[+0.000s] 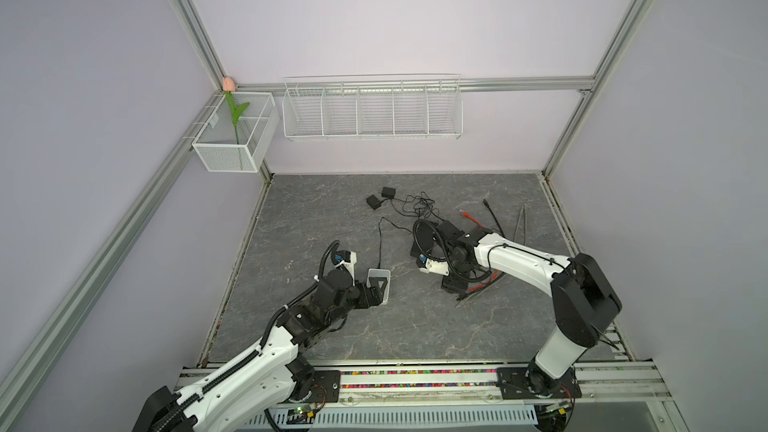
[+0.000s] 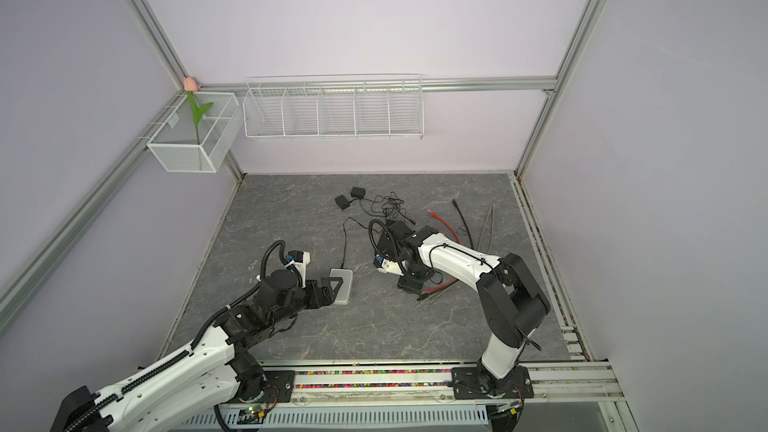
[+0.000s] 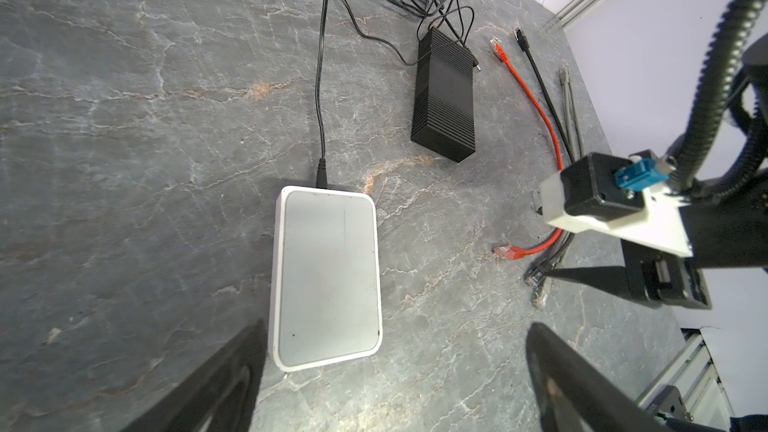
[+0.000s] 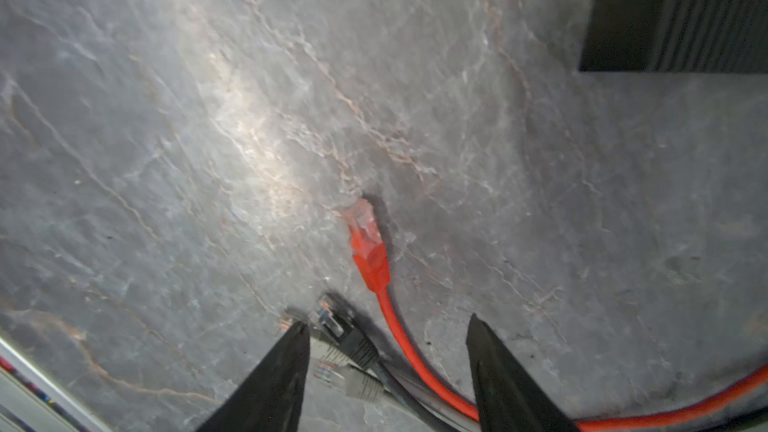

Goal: Insert the plug into the switch port
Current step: 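Lower the right gripper and grasp the red ethernet cable near its plug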

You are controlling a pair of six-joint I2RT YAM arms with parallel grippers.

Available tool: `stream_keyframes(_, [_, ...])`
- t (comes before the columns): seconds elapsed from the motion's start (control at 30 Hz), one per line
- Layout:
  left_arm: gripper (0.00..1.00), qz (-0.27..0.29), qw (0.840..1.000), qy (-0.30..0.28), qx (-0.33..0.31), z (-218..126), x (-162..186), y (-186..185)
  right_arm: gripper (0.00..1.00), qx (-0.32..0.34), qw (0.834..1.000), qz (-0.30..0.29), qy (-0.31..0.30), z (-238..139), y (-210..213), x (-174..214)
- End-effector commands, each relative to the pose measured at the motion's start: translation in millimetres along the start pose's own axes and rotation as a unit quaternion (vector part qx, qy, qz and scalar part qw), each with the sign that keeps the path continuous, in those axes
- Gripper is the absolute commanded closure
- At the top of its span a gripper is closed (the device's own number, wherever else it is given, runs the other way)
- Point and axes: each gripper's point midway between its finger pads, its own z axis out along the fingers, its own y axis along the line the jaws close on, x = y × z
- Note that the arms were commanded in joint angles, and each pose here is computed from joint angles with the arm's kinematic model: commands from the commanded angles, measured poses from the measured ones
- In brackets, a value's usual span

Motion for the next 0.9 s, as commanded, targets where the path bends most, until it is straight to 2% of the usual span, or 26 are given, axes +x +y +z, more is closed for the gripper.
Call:
stream_keyframes(0.0, [0.03, 0.019, 1.0, -0.012, -0.004, 1.6, -5.8, -0.5, 0.38, -0.01, 1.0, -0.006, 0.016, 10.8, -2.1, -2.0])
stream_keyframes(0.23, [0.03, 0.022, 1.0, -0.02, 0.0, 2.9, -9.2, -2.5, 0.39, -0.034, 0.999, 0.022, 0.017, 28.2, 9.0, 1.0])
stream_keyframes(0.33, [0.03, 0.022, 1.0, -0.022, 0.001, 2.1, -10.8, -3.9, 0.43, -0.042, 0.998, 0.029, 0.026, 36.1, 12.5, 4.7])
stream_keyframes(0.43, [0.03, 0.022, 0.999, -0.026, 0.005, 0.3, -13.3, -6.1, 0.51, -0.059, 0.997, 0.035, 0.033, 45.1, 17.7, 5.3])
stream_keyframes(0.57, [0.03, 0.023, 0.999, -0.027, 0.003, -1.4, -15.1, -6.3, 0.54, -0.069, 0.996, 0.036, 0.05, 56.9, 19.4, 8.4])
stream_keyframes(0.63, [0.04, 0.023, 0.999, -0.027, 0.003, -1.7, -15.1, -6.2, 0.59, -0.067, 0.996, 0.039, 0.052, 60.3, 18.8, 8.6])
stream_keyframes(0.73, [0.04, 0.019, 0.999, -0.029, 0.001, -2.7, -15.3, -5.0, 0.73, -0.063, 0.995, 0.053, 0.055, 62.3, 18.0, 9.2])
stream_keyframes(0.87, [0.05, 0.013, 0.999, -0.032, 0.003, -5.9, -15.9, -5.0, 0.87, -0.034, 0.996, 0.068, 0.056, 57.9, 14.2, 8.6])
